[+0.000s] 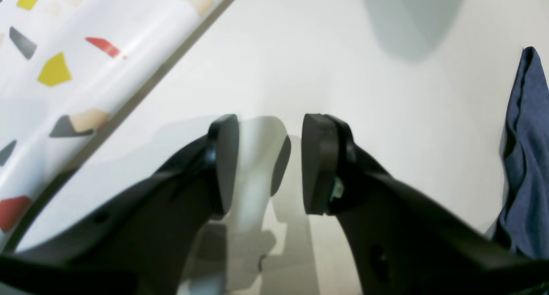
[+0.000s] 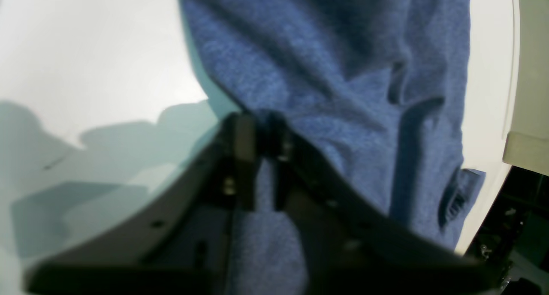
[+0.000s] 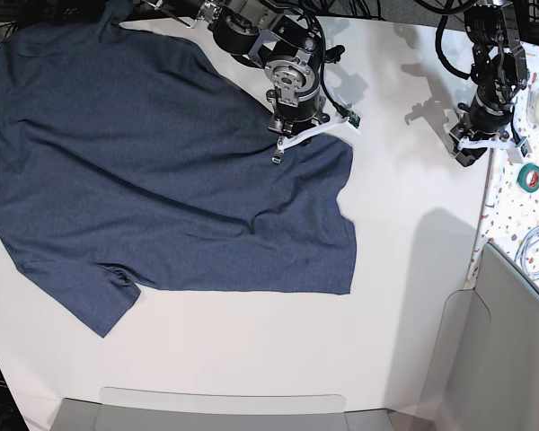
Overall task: Layout the t-shirt on the table in an organized manner, then fold the t-shirt properly
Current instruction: 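Lower the right gripper onto the shirt's side edge and grasp it, then fold the grasped side edge with the right gripper over the shirt body, then lower the left gripper onto the bunched fabric and grasp it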
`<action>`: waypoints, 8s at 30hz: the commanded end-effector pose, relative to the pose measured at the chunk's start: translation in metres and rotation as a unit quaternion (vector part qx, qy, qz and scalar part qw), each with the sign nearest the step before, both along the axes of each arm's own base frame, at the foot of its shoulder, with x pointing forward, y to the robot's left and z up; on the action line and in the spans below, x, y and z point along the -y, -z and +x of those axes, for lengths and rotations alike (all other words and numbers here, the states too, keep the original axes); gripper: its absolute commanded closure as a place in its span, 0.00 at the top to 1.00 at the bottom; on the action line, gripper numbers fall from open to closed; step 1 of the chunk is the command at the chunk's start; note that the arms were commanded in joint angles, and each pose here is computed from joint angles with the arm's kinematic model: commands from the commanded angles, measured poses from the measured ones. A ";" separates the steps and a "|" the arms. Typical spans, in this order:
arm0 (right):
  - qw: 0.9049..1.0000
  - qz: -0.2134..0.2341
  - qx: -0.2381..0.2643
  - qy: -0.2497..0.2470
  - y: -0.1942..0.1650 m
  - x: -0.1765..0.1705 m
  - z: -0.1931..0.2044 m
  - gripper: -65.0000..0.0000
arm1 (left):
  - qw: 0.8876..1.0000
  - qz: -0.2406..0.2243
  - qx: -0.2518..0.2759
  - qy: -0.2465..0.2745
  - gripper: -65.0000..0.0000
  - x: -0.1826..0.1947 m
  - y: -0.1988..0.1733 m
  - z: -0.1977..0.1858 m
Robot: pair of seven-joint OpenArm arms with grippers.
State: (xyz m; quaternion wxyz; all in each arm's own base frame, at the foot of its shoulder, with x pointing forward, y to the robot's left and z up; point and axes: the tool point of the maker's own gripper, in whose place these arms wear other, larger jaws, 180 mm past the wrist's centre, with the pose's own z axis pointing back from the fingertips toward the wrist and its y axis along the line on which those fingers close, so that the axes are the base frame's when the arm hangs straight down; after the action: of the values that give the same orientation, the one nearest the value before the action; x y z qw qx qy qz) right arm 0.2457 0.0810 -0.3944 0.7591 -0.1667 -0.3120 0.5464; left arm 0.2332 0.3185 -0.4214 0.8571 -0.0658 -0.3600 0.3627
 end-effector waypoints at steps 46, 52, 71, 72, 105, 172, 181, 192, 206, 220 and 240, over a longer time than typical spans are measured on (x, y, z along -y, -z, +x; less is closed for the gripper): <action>0.864 0.312 -0.008 0.395 -0.022 0.198 0.044 0.00 | 0.998 -0.016 -0.031 0.044 0.38 0.030 0.012 0.005; 0.888 0.317 0.011 0.331 -0.047 0.167 0.049 0.28 | 0.998 -0.016 -0.032 0.044 0.38 0.030 0.013 0.004; 0.901 0.344 0.052 0.260 -0.089 0.123 0.075 0.45 | 0.998 -0.016 -0.035 0.043 0.38 0.029 0.014 0.001; 0.901 0.344 0.053 0.260 -0.090 0.123 0.077 0.45 | 0.998 -0.016 -0.035 0.043 0.38 0.029 0.014 0.001; 0.875 0.246 0.050 0.414 -0.051 0.211 0.092 0.00 | 0.995 -0.040 -0.069 0.063 0.38 0.041 0.022 -0.010; 0.800 0.170 0.075 0.570 -0.039 0.342 -0.015 0.55 | 0.856 -0.043 0.030 0.514 0.43 0.337 -0.036 0.082; 0.800 0.170 0.076 0.570 -0.039 0.343 -0.014 0.55 | 0.848 0.010 0.040 0.529 0.43 0.342 -0.030 0.084; 0.800 0.170 0.077 0.570 -0.040 0.343 -0.014 0.55 | 0.837 0.020 0.075 0.542 0.43 0.341 -0.058 0.083; 0.800 0.171 0.071 0.570 -0.036 0.341 -0.016 0.55 | 0.794 -0.005 0.093 0.601 0.43 0.370 -0.074 0.051; 0.799 0.176 0.067 0.571 -0.034 0.337 -0.017 0.55 | 0.800 0.002 0.094 0.592 0.43 0.372 -0.072 0.074; 0.799 0.176 0.066 0.571 -0.034 0.337 -0.017 0.55 | 0.818 -0.012 0.090 0.568 0.43 0.379 -0.053 0.088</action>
State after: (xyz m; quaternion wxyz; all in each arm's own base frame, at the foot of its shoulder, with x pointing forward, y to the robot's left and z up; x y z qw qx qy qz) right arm 0.2239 -0.2522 -0.3691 0.9342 -0.2052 -0.2849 -0.0631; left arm 0.3109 -0.0561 -0.3840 0.8855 -0.2913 -0.3083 -0.1898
